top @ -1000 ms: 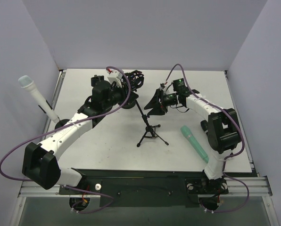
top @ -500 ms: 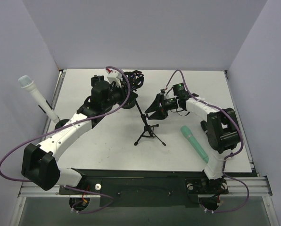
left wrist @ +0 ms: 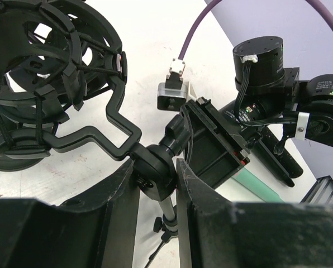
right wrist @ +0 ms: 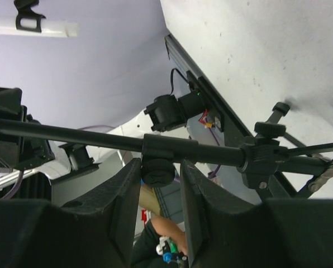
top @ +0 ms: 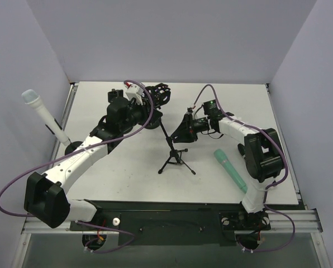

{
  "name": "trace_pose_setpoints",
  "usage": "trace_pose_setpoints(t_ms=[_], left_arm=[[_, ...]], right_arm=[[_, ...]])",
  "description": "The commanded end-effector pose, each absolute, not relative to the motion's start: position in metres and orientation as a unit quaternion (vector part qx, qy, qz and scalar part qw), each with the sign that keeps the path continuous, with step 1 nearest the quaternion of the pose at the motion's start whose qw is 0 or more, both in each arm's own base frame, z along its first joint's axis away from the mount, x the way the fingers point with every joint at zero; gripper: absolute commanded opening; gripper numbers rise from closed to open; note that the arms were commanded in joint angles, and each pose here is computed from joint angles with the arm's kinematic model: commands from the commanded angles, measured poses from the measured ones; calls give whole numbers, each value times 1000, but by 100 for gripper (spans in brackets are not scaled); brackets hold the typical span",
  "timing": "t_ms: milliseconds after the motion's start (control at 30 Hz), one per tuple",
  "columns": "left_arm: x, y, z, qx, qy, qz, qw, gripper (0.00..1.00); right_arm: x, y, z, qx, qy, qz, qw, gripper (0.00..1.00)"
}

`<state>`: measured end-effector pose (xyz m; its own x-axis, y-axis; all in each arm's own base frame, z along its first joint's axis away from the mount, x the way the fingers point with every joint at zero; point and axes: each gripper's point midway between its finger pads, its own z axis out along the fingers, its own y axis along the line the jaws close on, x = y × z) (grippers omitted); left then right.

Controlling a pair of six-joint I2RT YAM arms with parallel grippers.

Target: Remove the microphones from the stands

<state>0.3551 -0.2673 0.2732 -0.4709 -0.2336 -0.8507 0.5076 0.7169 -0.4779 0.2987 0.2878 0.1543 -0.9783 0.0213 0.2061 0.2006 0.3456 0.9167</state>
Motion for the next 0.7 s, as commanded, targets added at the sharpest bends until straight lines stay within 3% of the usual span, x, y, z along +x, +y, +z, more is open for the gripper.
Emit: trace_pose_setpoints(t_ms=[0,100,267,367,400,467,567,667], left_arm=[[356,-260,319,84,728,-382,562,0],[356,-260,318,83,729,-383,562,0],[356,-258,319,83,728,-382,563,0],[356,-258,315,83,730,-383,560,0],[355,-258,313,85,732,-384,556,0],[352,-261,313,93,731,-391,552,0],[349,-264,312,104,728,-400,547,0],[345,-266,309,109,728,-407,541,0]], right_arm=[[274,296,183,-33,-796,-596,103,29],[272,298,183,-29,-796,-596,103,27],[282,297,184,-18,-796,-600,74,1],[290,289,188,15,-808,-588,17,0],[297,287,198,91,-805,-585,-48,0],[280,266,194,224,-827,-506,-93,0],[246,238,181,488,-774,-385,-119,0],[240,225,158,622,-707,-296,-160,0]])
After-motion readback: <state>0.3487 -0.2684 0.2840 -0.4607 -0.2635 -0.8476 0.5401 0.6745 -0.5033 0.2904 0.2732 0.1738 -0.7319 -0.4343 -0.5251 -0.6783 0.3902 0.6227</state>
